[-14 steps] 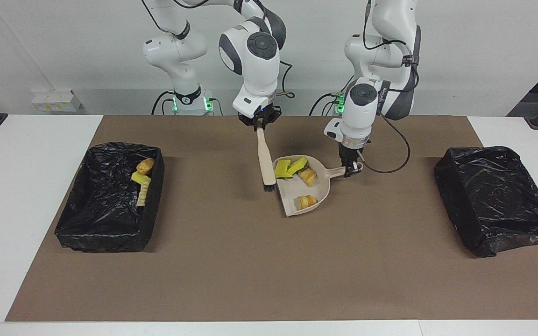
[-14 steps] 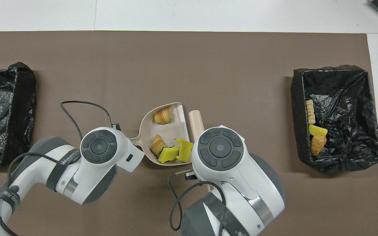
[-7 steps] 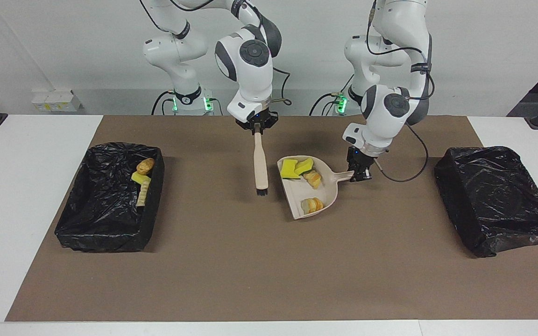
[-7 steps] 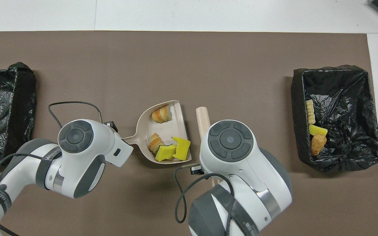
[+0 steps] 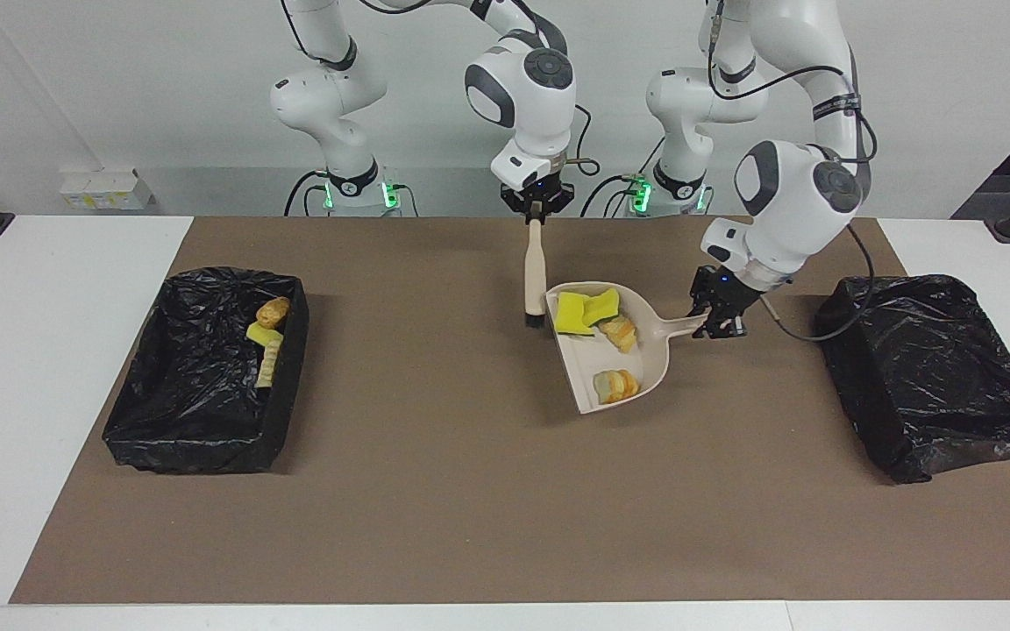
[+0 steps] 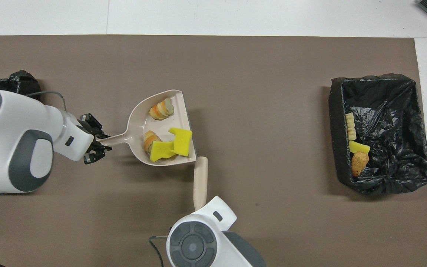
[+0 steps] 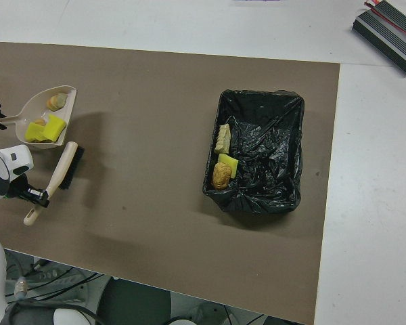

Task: Sweep and dump trash in bin
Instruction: 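Carry the loaded dustpan with the left gripper over the nearer bin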

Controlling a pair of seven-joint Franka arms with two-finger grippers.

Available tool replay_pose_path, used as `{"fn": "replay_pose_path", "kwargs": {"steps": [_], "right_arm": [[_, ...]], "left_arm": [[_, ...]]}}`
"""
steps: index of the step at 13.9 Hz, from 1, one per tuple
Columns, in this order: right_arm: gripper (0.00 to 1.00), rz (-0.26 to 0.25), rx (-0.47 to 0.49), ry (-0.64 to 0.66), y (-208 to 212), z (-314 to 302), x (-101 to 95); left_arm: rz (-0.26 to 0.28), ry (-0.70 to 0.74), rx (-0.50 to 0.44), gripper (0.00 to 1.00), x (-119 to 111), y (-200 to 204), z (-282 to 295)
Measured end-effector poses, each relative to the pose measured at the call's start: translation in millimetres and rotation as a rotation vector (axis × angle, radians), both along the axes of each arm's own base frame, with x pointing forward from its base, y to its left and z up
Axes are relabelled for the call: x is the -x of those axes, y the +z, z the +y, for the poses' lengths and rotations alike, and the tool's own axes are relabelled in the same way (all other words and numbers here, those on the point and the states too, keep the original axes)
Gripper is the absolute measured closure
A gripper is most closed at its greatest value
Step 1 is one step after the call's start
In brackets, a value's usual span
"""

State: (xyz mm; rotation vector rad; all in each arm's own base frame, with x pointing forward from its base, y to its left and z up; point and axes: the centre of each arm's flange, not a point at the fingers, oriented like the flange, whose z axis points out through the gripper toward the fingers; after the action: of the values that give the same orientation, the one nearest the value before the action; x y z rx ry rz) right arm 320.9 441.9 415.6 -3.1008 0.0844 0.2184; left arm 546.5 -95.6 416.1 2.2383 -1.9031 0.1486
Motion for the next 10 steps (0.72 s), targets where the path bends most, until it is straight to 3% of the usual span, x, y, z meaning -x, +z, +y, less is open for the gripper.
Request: {"fn": "replay_pose_path", "kwargs": {"steps": [3, 10], "right_arm": [[0.74, -0.004, -0.017, -0.01, -26.1, 38.6, 37.5], [0.74, 0.016, 0.008, 0.007, -47.8, 41.7, 49.0]], "left_arm": [[-0.004, 0.005, 0.012, 0.69, -12.1, 19.9, 56.3], [-0.017, -0.043, 0.036, 0.69, -26.0, 36.0, 169.6]]}}
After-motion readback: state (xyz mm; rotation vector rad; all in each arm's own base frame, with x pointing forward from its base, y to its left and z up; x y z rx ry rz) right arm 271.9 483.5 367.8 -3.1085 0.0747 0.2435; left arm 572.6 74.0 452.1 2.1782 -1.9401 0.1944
